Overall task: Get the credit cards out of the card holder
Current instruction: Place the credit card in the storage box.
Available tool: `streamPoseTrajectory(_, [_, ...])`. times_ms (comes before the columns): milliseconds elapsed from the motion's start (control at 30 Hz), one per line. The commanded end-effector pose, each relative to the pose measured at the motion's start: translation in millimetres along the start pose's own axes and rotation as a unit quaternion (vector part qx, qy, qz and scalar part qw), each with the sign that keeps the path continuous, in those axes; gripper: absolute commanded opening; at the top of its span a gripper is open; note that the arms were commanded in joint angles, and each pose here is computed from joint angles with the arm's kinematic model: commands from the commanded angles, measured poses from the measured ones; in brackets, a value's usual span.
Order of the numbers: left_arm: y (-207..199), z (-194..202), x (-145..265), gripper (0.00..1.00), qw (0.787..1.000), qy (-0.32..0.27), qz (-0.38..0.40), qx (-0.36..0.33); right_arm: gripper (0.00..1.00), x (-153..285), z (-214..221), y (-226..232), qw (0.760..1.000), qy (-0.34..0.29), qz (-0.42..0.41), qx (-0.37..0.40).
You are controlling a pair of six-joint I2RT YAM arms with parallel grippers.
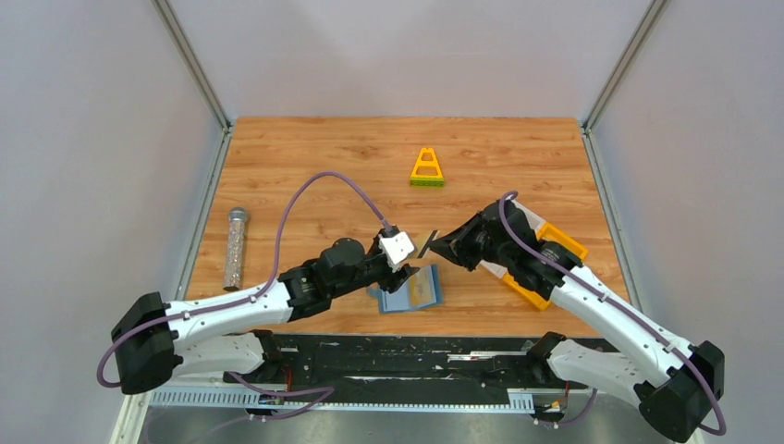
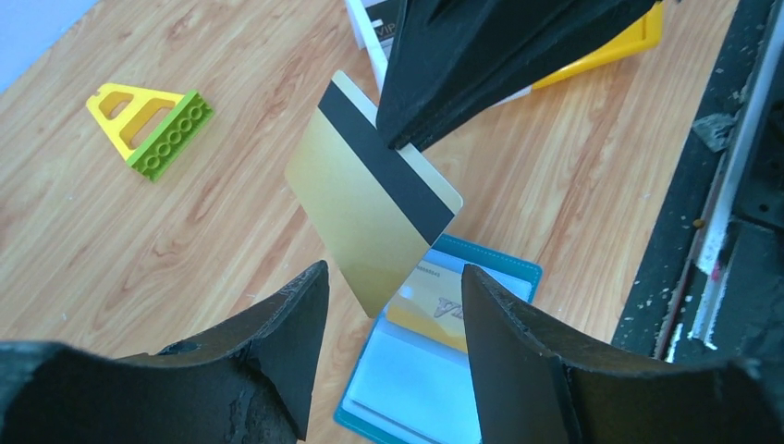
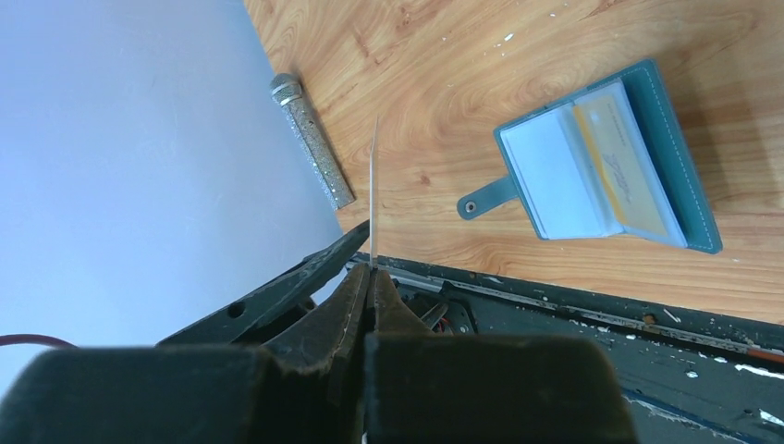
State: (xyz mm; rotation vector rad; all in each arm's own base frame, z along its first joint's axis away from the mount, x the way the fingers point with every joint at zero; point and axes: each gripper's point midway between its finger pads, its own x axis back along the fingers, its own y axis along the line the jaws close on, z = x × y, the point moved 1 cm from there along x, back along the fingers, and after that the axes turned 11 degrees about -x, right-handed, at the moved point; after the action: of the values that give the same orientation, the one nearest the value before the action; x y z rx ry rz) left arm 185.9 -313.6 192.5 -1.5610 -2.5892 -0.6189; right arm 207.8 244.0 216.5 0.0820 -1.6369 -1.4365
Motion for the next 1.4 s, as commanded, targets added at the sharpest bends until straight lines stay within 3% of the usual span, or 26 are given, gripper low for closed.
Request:
streamPoseTrajectory(0, [10,-19,-6,0.62,0.998,-0.026,-0.034,-0.039,0.0,9,1,3,0.999,0.001,-0.004,-0.039])
streamPoseTrajectory(167, [14,-26,-12,0.51,0.998,-0.018,-0.047,-0.041,0.0,10,4,0,0.999,0.012,-0.002,-0.041])
streamPoseTrajectory(467, [1,-26,-14,0.01,0.999,-0.021,-0.031,-0.024,0.0,8,1,-5,1.0,0.004,-0.01,-0.018])
streamPoseTrajectory(567, [2,-22,-12,0.0,0.999,-0.011,-0.034,-0.012,0.04,8,-6,-5,1.0,-0.016,-0.016,0.016])
streamPoseTrajectory(700, [-2,-19,-8,0.0,0.999,-0.001,-0.03,0.015,0.4,10,-22,-7,0.993,-0.06,-0.027,0.1])
streamPoseTrajectory(767, [-5,-19,-5,0.0,0.999,0.004,-0.022,0.032,0.5,15,-29,-6,0.985,-0.081,-0.039,0.148])
streamPoseTrajectory(933, [-16,-17,5,0.0,0.996,0.028,-0.001,0.089,0.52,37,-46,-1,0.944,-0.136,-0.083,0.288])
streamPoseTrajectory(1133, [-40,-39,13,0.0,0.981,0.027,0.07,0.18,0.52,64,-39,4,0.888,-0.135,-0.166,0.407])
streamPoseTrajectory(1233, [-36,-44,13,0.0,0.969,0.045,0.078,0.231,0.54,67,-25,0,0.88,-0.08,-0.18,0.433])
streamPoseTrajectory(1367, [-27,-44,13,0.0,0.946,0.068,0.083,0.305,0.57,56,-20,-14,0.894,-0.022,-0.161,0.418])
